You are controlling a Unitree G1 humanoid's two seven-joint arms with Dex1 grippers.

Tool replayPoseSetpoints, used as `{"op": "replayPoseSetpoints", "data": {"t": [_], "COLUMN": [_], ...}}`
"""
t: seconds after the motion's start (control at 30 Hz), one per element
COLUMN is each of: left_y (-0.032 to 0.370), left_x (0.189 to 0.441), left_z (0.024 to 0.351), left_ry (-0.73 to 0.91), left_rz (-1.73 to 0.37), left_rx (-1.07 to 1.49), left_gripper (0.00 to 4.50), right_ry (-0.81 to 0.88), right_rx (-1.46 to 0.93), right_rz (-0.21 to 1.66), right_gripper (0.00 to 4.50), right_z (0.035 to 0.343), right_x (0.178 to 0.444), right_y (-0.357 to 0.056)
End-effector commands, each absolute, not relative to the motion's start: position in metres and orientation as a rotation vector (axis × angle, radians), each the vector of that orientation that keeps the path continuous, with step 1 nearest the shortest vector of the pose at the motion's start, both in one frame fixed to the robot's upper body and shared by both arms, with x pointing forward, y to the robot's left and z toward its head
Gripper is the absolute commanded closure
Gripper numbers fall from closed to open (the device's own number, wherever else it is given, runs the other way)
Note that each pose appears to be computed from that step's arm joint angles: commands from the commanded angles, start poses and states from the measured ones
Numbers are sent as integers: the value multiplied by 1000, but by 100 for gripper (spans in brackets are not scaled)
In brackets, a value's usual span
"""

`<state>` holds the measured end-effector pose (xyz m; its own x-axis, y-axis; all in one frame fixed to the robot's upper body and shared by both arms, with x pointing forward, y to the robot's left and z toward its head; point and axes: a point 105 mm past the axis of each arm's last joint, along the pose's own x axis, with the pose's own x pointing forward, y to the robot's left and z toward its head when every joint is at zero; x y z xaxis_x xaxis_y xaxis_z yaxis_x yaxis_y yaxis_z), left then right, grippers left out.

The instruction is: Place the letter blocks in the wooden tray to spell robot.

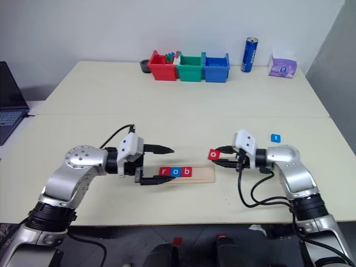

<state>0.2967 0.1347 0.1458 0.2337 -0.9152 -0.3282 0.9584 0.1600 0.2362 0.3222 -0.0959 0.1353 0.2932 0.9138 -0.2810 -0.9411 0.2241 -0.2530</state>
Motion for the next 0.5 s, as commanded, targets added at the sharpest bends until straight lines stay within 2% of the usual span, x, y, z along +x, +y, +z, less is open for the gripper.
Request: {"op": "replayPoseSetpoints", "data": {"t": [0.03,0.5], "left_y": [141,138], "left_x": [298,296], "left_z": [153,154], "left_ry": [83,71], "left_rz": [-1348,-1339], "left_rx": [474,477], "left_gripper": [0,0], "right_ry": [63,128], "right_rx": [-432,-500], "right_rz": [1325,1423], "right_gripper": [304,304], "right_z": [136,109], "right_x": [323,320], "right_y": [-82,-68]}}
